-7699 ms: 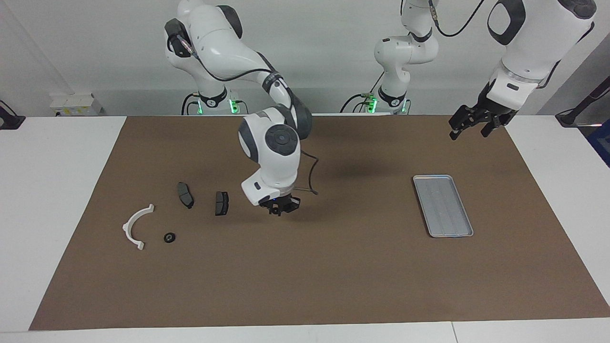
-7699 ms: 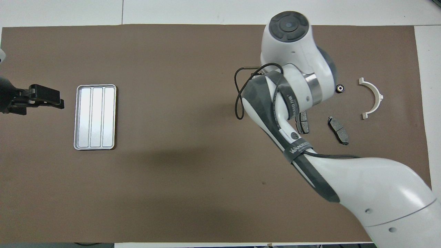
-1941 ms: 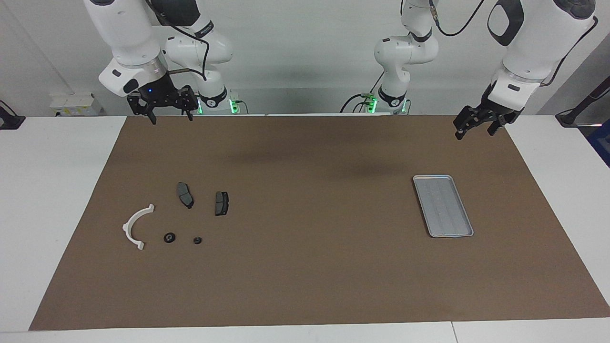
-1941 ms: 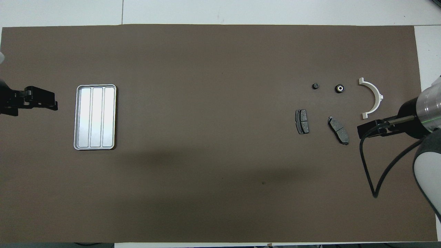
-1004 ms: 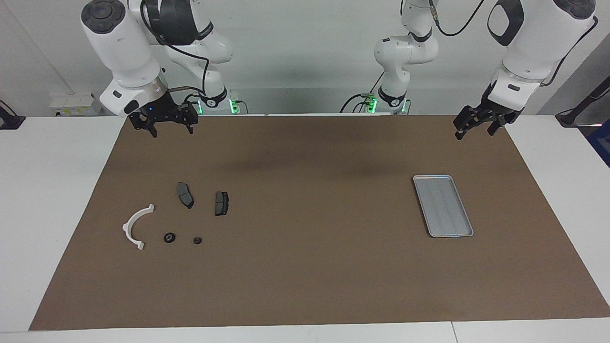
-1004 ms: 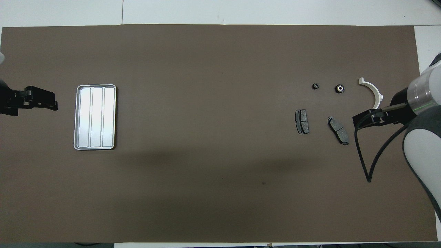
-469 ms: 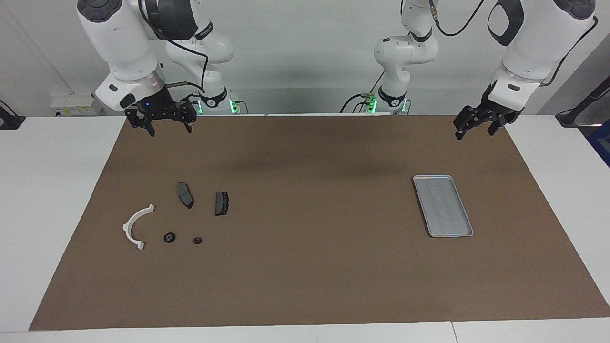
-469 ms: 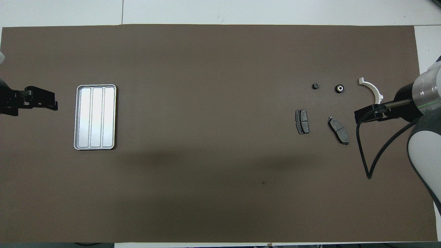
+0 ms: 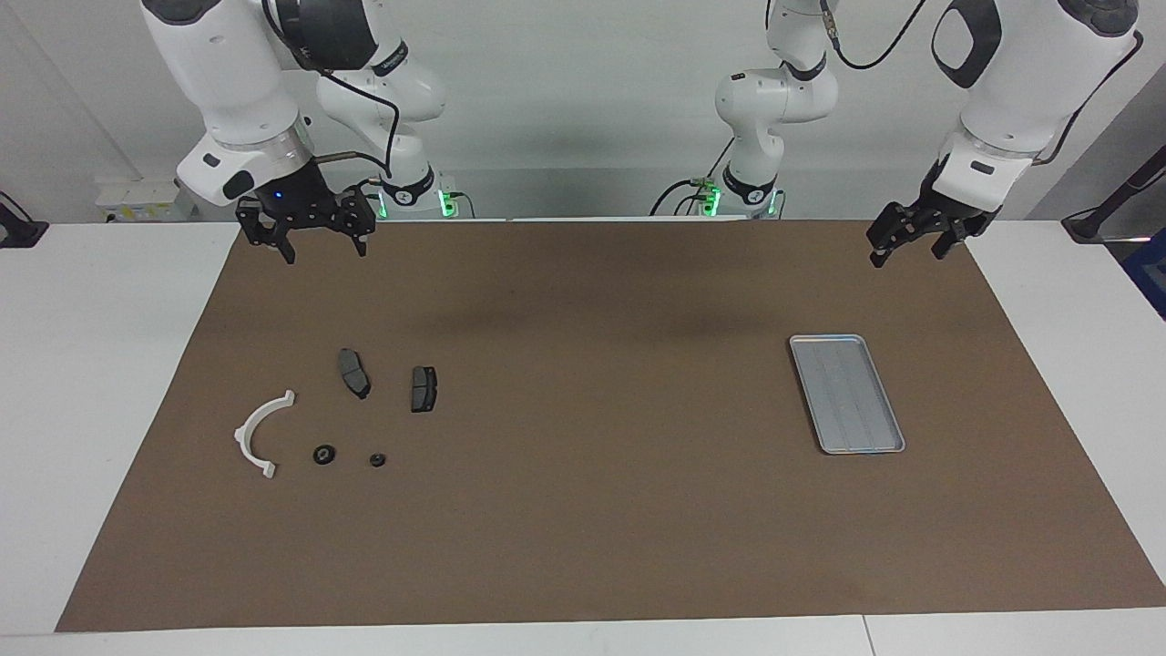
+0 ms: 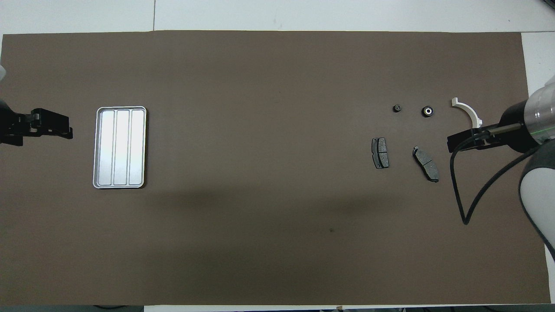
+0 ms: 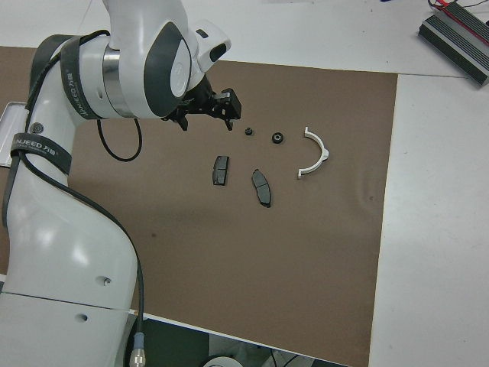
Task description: Place bearing gear from tray to pile
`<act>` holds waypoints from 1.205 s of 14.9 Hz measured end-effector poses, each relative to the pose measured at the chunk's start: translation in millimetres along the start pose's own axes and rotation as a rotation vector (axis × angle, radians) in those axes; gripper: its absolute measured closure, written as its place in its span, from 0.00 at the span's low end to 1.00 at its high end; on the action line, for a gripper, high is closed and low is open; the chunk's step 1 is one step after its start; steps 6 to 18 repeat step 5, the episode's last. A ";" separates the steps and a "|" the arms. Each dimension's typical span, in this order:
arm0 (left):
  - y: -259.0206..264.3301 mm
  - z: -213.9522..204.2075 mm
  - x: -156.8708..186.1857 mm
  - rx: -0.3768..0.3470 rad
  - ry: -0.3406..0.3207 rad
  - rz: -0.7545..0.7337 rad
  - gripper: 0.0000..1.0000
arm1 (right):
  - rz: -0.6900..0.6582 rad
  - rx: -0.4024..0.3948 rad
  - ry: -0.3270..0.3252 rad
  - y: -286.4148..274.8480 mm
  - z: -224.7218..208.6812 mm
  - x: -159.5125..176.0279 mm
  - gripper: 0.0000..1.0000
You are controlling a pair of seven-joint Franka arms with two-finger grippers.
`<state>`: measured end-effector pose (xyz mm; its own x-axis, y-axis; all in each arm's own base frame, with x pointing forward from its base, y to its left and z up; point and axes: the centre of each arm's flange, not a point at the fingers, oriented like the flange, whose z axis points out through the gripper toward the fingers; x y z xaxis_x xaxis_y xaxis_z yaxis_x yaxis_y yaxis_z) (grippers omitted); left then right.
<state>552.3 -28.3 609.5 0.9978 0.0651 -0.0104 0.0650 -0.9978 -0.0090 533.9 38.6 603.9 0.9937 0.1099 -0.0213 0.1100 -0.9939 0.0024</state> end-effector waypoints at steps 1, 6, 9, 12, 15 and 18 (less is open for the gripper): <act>0.0 0.0 0.0 0.000 0.000 0.000 0.00 | 0.000 0.000 0.001 0.0 -1.7 -1.2 0.00; 0.0 0.0 0.0 0.000 0.000 0.000 0.00 | 0.001 0.000 0.002 0.2 -2.6 -1.9 0.00; 0.0 0.0 0.0 0.000 0.000 0.000 0.00 | 0.001 0.000 0.002 0.2 -2.6 -1.9 0.00; 0.0 0.0 0.0 0.000 0.000 0.000 0.00 | 0.001 0.000 0.002 0.2 -2.6 -1.9 0.00; 0.0 0.0 0.0 0.000 0.000 0.000 0.00 | 0.001 0.000 0.002 0.2 -2.6 -1.9 0.00; 0.0 0.0 0.0 0.000 0.000 0.000 0.00 | 0.001 0.000 0.002 0.2 -2.6 -1.9 0.00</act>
